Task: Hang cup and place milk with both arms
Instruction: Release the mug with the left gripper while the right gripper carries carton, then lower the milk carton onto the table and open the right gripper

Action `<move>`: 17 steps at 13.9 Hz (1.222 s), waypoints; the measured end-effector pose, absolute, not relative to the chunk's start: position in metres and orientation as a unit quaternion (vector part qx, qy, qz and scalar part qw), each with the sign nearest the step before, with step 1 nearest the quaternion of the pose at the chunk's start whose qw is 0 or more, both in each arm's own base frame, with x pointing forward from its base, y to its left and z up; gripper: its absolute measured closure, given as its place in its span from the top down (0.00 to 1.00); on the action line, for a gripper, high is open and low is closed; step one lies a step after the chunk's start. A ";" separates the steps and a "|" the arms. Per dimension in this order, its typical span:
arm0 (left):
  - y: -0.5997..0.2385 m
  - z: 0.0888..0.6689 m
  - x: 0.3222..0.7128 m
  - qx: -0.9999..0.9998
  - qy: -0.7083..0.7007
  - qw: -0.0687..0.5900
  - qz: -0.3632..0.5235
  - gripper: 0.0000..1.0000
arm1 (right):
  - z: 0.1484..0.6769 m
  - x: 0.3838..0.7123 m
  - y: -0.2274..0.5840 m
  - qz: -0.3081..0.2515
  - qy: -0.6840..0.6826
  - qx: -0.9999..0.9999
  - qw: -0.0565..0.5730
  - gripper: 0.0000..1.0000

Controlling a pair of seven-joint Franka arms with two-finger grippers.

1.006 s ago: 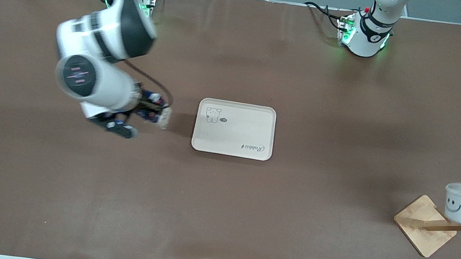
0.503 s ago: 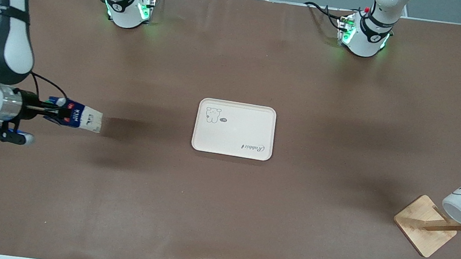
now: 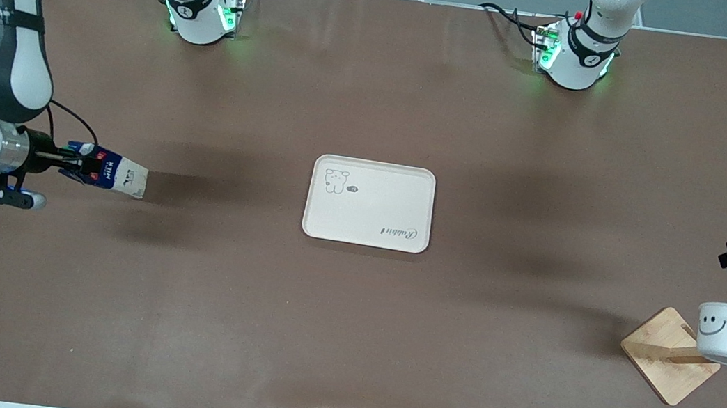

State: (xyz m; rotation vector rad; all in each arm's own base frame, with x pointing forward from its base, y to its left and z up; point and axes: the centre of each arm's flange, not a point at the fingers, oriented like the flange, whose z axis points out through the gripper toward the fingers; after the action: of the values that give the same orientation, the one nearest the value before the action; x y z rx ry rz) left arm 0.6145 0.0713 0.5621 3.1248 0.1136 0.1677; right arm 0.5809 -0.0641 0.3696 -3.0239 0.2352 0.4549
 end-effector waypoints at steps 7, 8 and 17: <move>0.028 0.616 0.588 0.998 0.055 -0.011 0.025 1.00 | 0.335 0.552 -0.083 0.138 0.090 -0.986 0.037 0.56; 0.022 0.621 0.583 0.998 0.063 -0.015 0.023 1.00 | 0.334 0.552 -0.083 0.137 0.090 -0.986 0.037 0.56; -0.018 0.644 0.564 0.998 0.054 -0.018 0.023 1.00 | 0.324 0.550 -0.083 0.147 0.089 -0.984 0.038 1.00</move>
State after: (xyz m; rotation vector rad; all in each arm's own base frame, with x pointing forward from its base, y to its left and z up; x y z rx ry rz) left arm 0.5639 -0.0176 0.6441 3.1720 0.1711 0.0721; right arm 0.5495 -0.0826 0.3245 -3.0203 0.2742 0.4507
